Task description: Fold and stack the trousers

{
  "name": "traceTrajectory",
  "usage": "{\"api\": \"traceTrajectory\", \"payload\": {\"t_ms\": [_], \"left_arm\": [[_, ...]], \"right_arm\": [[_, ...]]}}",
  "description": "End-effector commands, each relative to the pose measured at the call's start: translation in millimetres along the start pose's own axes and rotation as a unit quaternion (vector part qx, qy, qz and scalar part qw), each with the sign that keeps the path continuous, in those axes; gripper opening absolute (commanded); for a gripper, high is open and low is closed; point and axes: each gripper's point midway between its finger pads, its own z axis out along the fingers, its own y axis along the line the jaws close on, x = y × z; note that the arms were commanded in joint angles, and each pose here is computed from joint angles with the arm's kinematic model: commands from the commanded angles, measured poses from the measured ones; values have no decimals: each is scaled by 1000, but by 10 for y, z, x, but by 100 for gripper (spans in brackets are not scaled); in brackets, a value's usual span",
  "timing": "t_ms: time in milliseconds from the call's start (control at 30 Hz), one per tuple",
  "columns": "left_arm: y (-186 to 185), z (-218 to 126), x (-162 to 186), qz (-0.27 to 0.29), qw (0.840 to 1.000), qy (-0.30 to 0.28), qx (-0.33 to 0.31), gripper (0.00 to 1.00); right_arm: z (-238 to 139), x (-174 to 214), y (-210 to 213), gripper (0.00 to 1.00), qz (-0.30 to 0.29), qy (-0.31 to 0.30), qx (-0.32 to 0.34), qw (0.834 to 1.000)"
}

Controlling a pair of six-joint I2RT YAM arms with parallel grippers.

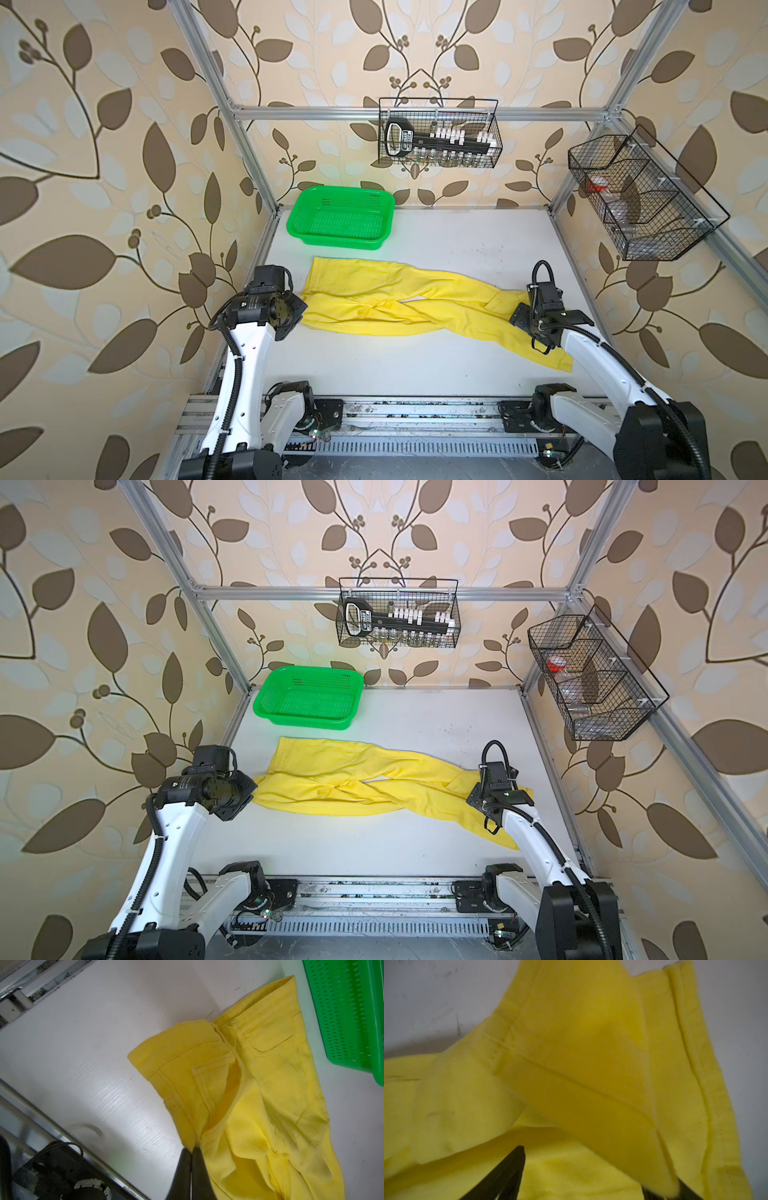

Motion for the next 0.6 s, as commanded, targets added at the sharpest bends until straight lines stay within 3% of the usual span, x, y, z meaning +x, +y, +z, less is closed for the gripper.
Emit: {"api": "traceTrajectory", "payload": {"t_ms": [0, 167, 333, 467, 500, 567], "left_arm": [[198, -117, -44, -11, 999, -21, -43, 0], [212, 121, 28, -17, 999, -7, -43, 0], [414, 346, 40, -25, 995, -15, -94, 0], [564, 414, 46, -27, 991, -23, -131, 1], [545, 435, 71, -28, 992, -15, -125, 15], [512, 430, 119, -30, 993, 2, -118, 30]], "right_arm": [[94, -164, 52, 84, -19, -17, 15, 1000], [295, -138, 79, 80, -32, 2, 34, 999], [503, -135, 254, 78, -41, 32, 20, 998], [435, -433, 520, 76, -92, 6, 7, 996], [350, -522, 605, 77, -109, -4, 1, 994], [132, -635, 821, 78, -154, -22, -30, 987]]}}
